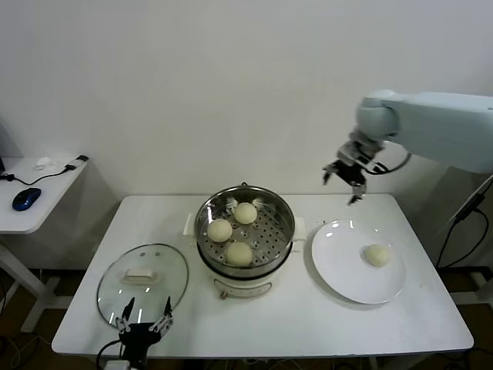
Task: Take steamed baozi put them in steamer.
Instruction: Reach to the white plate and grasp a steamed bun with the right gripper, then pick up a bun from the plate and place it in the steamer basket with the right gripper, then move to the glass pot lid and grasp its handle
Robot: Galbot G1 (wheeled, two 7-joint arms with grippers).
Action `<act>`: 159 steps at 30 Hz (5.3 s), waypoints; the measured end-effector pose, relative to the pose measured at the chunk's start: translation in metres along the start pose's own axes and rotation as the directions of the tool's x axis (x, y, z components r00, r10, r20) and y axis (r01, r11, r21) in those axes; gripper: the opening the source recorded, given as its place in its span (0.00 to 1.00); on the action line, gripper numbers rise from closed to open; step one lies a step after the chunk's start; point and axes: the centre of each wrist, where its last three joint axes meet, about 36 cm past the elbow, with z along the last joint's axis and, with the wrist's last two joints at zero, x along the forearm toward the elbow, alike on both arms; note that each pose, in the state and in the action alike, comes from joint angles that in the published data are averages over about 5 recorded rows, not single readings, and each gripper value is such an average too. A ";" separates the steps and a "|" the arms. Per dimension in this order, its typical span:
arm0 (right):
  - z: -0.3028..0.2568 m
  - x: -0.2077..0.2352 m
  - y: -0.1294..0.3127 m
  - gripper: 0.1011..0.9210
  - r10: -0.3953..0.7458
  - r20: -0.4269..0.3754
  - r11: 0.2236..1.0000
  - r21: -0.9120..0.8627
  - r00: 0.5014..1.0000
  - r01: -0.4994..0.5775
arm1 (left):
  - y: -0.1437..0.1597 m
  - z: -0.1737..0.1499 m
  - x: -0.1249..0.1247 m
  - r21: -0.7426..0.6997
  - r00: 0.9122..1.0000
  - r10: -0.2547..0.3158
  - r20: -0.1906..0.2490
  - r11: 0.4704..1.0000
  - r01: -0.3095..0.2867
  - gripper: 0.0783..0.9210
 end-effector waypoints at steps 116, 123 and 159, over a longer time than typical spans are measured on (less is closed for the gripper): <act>-0.212 -0.075 -0.071 0.88 0.042 0.205 0.919 -0.391 0.978 0.043 | -0.002 -0.020 0.002 0.036 0.999 0.026 0.025 0.999 -0.027 0.88; -0.176 -0.035 -0.075 0.88 0.235 0.285 0.861 -0.504 0.929 -0.063 | -0.003 -0.025 0.003 0.048 0.999 0.022 0.040 0.999 -0.024 0.88; -0.078 -0.252 0.253 0.88 0.945 -0.189 -0.161 -0.979 0.266 -0.125 | 0.015 -0.006 -0.035 -0.160 0.972 0.025 0.232 0.987 0.012 0.88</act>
